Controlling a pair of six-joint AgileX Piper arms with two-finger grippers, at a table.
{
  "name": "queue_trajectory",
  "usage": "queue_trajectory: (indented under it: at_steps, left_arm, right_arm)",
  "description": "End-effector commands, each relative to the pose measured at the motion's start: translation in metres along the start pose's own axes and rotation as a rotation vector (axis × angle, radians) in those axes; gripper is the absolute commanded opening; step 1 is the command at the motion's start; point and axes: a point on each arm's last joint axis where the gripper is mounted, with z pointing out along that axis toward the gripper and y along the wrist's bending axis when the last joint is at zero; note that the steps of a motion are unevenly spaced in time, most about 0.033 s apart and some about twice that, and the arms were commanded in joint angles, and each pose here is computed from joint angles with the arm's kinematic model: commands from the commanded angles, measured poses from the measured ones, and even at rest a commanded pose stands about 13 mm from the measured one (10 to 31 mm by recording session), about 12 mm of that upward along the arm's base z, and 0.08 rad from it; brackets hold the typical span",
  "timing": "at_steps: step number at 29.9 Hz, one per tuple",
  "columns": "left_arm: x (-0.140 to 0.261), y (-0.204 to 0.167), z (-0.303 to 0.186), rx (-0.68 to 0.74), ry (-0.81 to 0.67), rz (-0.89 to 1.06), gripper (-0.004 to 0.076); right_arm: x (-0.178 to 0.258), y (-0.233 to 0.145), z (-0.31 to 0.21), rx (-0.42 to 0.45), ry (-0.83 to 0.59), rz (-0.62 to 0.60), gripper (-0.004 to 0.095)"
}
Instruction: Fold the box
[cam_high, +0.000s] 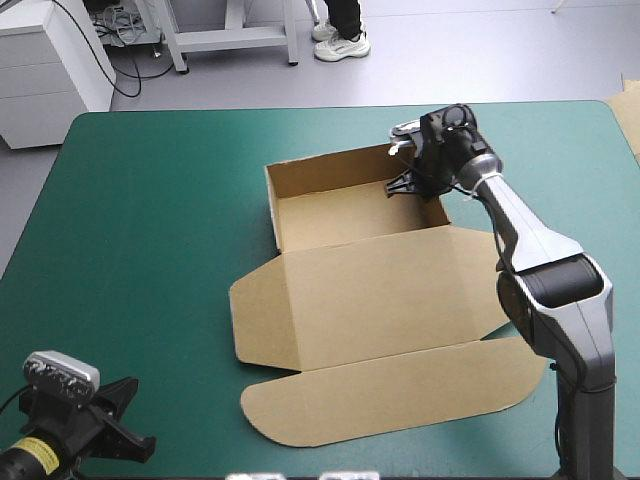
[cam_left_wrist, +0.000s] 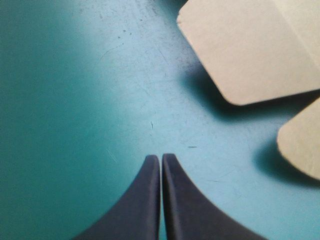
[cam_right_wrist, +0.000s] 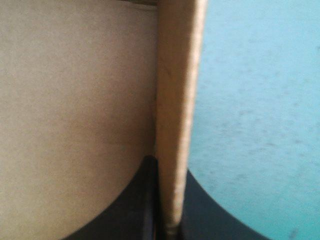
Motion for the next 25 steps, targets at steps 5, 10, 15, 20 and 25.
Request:
queue_trajectory:
  at_steps: [5,10,15,20,25]
  left_arm:
    - [0.016,0.003,-0.024,0.01,-0.265,-0.01,-0.0008]
    - [0.019,0.003,-0.028,0.012,-0.296,-0.011,-0.0008]
    - [0.019,0.003,-0.028,0.012,-0.296,-0.011,-0.0008]
    - [0.019,0.003,-0.028,0.012,-0.296,-0.011,-0.0008]
    - [0.019,0.003,-0.028,0.012,-0.296,-0.011,-0.0008]
  right_arm:
    - [0.024,-0.154,-0.034,0.219,-0.019,0.211,-0.0018]
    - [0.075,-0.257,-0.042,0.272,0.008,0.466,-0.0018]
    - [0.124,-0.321,-0.053,0.303,0.02,0.652,-0.0018]
    - [0.155,-0.352,-0.061,0.315,0.02,0.754,-0.0018]
    - [0.154,-0.35,-0.06,0.304,0.022,0.727,0.0036]
